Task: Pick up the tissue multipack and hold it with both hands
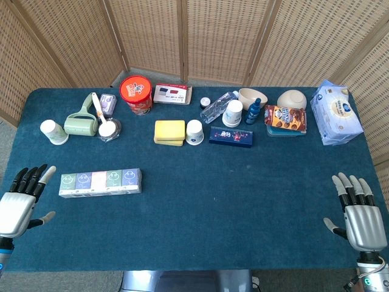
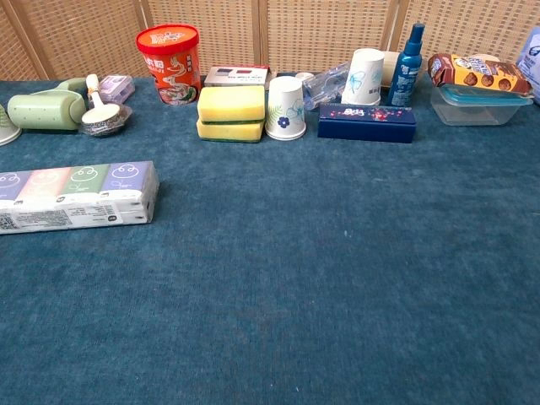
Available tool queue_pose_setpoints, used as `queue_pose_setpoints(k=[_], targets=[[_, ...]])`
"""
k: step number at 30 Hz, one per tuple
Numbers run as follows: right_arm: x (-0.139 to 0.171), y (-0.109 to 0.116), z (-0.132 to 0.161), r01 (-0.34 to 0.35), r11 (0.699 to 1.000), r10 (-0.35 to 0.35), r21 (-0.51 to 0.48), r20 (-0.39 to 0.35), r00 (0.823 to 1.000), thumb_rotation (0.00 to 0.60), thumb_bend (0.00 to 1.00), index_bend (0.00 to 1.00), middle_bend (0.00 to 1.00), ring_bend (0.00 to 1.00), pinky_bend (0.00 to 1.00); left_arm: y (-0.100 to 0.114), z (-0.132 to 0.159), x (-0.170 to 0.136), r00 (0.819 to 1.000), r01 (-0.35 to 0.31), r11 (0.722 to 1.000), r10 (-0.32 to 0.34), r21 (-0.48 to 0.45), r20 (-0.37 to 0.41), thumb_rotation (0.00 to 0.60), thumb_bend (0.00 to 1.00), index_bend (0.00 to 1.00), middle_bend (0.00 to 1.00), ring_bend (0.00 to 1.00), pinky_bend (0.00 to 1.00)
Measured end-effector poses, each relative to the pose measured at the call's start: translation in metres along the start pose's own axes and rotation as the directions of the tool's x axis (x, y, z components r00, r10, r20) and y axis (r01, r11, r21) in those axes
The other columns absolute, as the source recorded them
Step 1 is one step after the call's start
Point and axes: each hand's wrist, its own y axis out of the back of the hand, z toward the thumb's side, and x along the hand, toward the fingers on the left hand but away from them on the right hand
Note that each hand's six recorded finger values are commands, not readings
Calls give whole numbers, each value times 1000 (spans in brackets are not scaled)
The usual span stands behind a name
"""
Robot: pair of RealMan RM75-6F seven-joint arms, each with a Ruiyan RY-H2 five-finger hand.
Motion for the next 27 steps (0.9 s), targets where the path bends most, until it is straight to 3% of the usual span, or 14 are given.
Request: queue_pose_setpoints(k=[12,19,27], targets=[[-1,1,-2,-2,1000,2,-24,6,1000,600,0,0,0,0,0,-6,-9,9,999,38,999,-38,-12,-20,600,0,0,0,0,5],[-2,-1,-1,-18,999,18,-39,4,1000,600,0,0,0,0,0,-34,-25,38,988,147,986,-149,-75,-26,600,0,0,0,0,5],[-3,-1,-4,-20,999,21,-50,16,1000,600,0,0,0,0,0,-72,-30,73,958,279,956,-284,-89,-48,600,0,0,0,0,5]])
